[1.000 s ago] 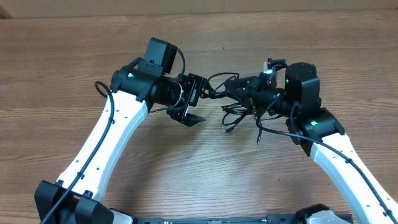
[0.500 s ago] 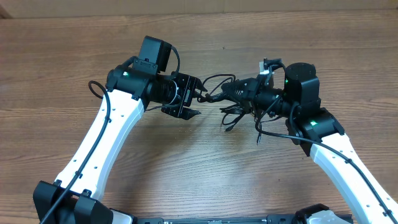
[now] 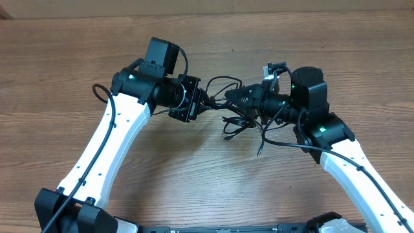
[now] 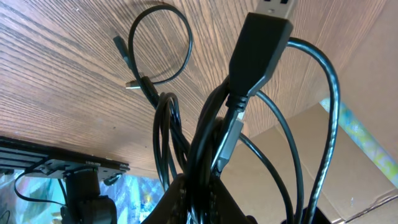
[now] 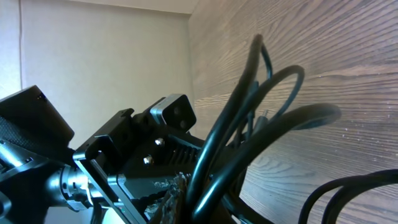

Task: Untangle cables

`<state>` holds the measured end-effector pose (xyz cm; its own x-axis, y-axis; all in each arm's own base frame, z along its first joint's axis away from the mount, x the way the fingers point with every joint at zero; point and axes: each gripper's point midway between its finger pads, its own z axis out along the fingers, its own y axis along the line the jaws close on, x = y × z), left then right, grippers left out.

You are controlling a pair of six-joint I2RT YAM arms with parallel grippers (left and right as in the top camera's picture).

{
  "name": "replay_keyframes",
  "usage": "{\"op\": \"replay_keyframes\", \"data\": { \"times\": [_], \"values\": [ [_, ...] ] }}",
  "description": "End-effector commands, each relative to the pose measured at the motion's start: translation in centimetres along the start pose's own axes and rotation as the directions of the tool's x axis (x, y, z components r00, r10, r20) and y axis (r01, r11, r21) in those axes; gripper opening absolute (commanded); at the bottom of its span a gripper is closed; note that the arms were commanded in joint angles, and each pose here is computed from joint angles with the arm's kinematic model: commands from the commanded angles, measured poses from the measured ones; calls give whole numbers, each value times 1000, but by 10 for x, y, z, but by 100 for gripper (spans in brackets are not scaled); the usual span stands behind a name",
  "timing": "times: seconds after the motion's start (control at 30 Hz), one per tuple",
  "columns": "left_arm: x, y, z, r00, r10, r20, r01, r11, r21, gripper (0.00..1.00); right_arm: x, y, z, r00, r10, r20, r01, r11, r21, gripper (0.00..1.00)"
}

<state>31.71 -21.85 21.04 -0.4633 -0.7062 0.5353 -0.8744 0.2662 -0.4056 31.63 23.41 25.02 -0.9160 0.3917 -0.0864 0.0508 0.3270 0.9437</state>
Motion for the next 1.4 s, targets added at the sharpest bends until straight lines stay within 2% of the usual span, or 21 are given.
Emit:
{"op": "replay_keyframes", "data": {
  "times": [0.0, 0.17, 0.23, 0.27, 0.4, 0.47, 0.53, 0.63, 0.7, 0.8, 0.83, 0.87, 1.0, 1.1, 1.37],
  "values": [
    [3, -8, -8, 1000, 12, 9, -13, 1000, 28, 11, 2, 4, 0, 999, -51, -9, 51, 999, 1, 4],
    [-13, -12, -16, 999, -25, 27, 23, 998, 51, 15, 12, -17, -2, 994, -97, -54, 101, 992, 73, 4],
    [-20, -14, -21, 998, -42, 36, 40, 997, 64, 27, 19, -29, -3, 991, -102, -83, 111, 987, 112, 4],
    [-22, -15, -22, 998, -48, 32, 46, 997, 69, 30, 21, -34, -4, 990, -101, -95, 113, 985, 128, 4],
    [-22, -16, -24, 998, -54, 17, 52, 996, 72, 32, 22, -40, -5, 990, -106, -98, 120, 981, 153, 4],
    [-21, -16, -24, 999, -47, 17, 46, 996, 72, 36, 22, -40, -5, 990, -106, -98, 120, 981, 153, 4],
    [-21, -16, -24, 1000, -19, 19, 17, 997, 71, 44, 22, -40, -5, 989, -107, -97, 121, 981, 152, 4],
    [-20, -14, -23, 999, 33, 21, -34, 997, 62, 64, 20, -36, -4, 988, -122, -90, 134, 981, 139, 4],
    [-18, -9, -22, 999, 43, 16, -44, 998, 43, 67, 18, -31, -3, 987, -139, -84, 149, 981, 121, 4],
    [-10, -2, -19, 999, 37, -11, -36, 999, 13, 82, 17, -20, -2, 984, -158, -82, 164, 984, 73, 4],
    [-7, -1, -18, 999, 44, -23, -44, 999, 11, 83, 16, -15, -2, 984, -159, -77, 163, 985, 53, 4],
    [-4, -1, -17, 998, 48, -31, -47, 999, 9, 83, 15, -11, -1, 984, -164, -74, 167, 985, 39, 4],
    [6, 0, -14, 996, 62, -61, -62, 998, 3, 70, 14, 0, -1, 979, -190, -72, 190, 982, -10, 4],
    [7, 1, -13, 996, 65, -62, -65, 998, 1, 56, 17, 9, -1, 973, -215, -87, 211, 976, -51, 4],
    [8, 1, -13, 996, 65, -63, -65, 998, 1, 49, 20, 20, -2, 962, -254, -99, 243, 964, -106, 4]
  ]
}}
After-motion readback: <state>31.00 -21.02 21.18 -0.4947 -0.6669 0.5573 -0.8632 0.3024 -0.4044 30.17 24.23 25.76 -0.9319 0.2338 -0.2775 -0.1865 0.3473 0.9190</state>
